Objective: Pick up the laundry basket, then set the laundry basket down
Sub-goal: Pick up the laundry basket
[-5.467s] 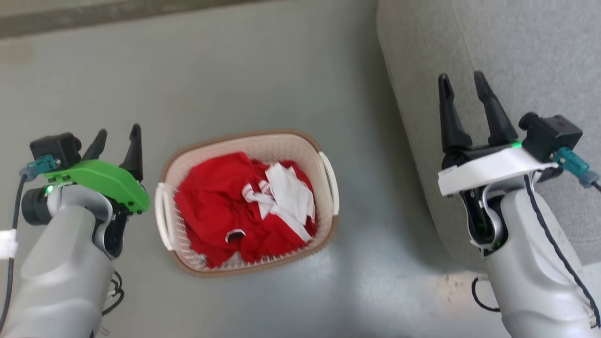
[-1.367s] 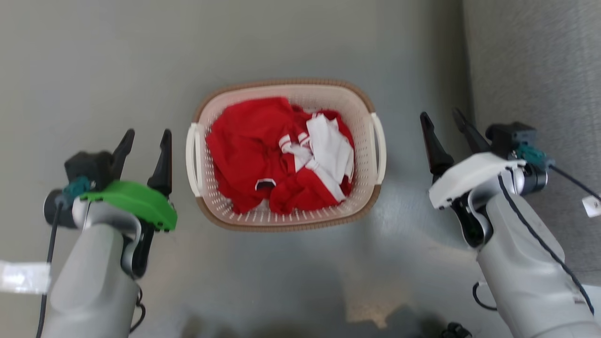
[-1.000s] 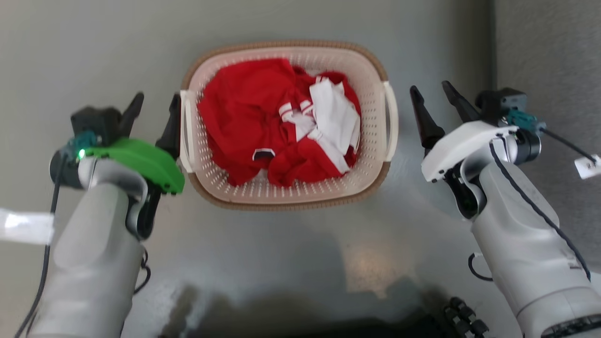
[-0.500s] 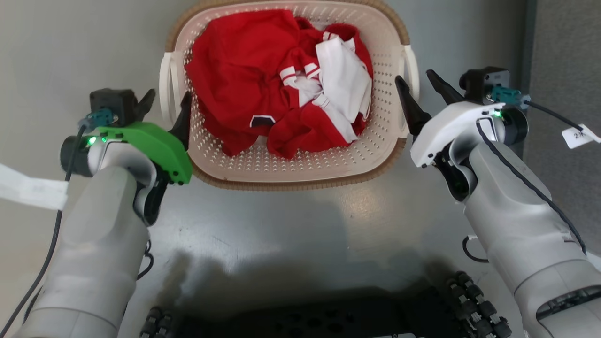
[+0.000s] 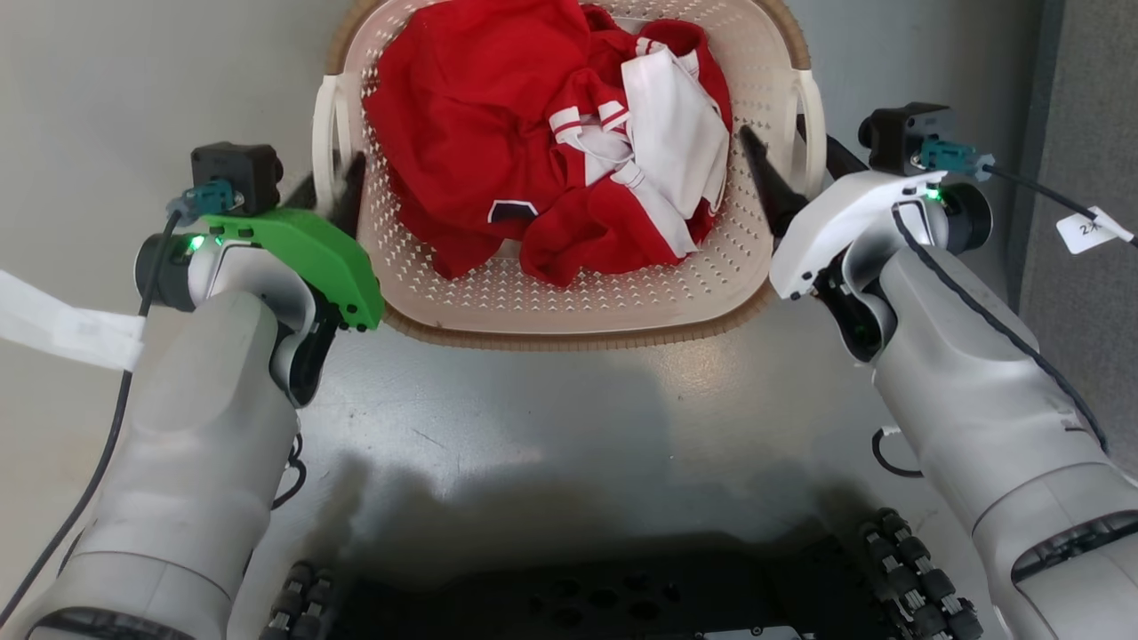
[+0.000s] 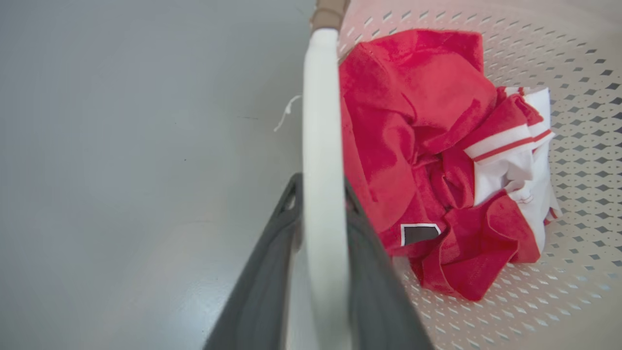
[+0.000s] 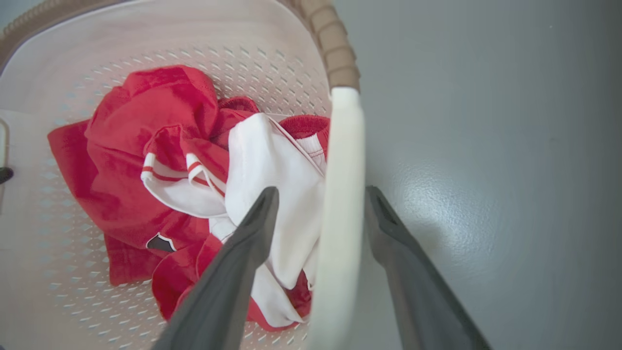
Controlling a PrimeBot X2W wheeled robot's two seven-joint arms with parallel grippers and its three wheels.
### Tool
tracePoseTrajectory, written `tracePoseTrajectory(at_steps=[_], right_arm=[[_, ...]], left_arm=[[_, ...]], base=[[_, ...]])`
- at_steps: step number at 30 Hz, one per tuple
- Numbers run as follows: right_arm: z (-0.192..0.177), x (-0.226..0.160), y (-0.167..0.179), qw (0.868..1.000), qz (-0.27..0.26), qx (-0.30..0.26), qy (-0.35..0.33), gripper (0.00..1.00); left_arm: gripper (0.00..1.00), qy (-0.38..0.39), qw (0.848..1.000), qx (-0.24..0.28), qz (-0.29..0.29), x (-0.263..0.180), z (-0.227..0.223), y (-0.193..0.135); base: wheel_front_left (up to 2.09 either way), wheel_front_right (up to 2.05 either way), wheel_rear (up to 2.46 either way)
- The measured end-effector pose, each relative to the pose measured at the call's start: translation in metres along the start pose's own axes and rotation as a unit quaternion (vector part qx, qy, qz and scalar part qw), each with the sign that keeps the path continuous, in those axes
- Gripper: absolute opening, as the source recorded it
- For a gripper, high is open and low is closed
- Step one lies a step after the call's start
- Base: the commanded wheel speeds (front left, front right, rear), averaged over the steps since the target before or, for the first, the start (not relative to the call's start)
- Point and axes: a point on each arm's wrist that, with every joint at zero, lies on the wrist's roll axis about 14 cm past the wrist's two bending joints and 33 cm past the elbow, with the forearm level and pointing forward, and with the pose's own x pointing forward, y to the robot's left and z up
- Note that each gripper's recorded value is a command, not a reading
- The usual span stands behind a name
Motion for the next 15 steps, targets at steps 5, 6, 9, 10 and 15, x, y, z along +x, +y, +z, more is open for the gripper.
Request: tracePoseTrajectory(at_steps=[5,6,9,10,15], right_arm=[[0.0026,0.0014,-0.0022,1.0,-0.006,0.011,-0.003,0.0],[0.0032,0.0014,-0.0026,1.0,-0.006,0.011,-0.003,0.0],[0.004,-0.0001,-0.003,1.0,-0.008,0.011,-0.005,0.0],[0.0044,-0.001,-0.0031,1.0,-0.008,0.01,-0.006,0.0],[0.0098,-0.0066,-0.0007,1.0,-0.008,0.011,-0.009,0.0]], left_arm=[[0.0,0.001,1.0,0.0,-0.002,0.0002,-0.0003,-0.0017],[0.0,0.0,1.0,0.0,-0.003,-0.0001,-0.0006,-0.0023],[0.0,-0.001,1.0,-0.006,-0.003,-0.0015,-0.0011,-0.0039],[0.0,-0.001,1.0,-0.007,-0.004,-0.0022,-0.0015,-0.0052],[0.0,0.002,1.0,0.0,-0.006,-0.0078,0.0001,-0.0097]], base=[[0.0,0.0,0.0],[0.0,0.0,0.0],[0.0,0.0,0.0],[0.0,0.0,0.0],[0.0,0.0,0.0]])
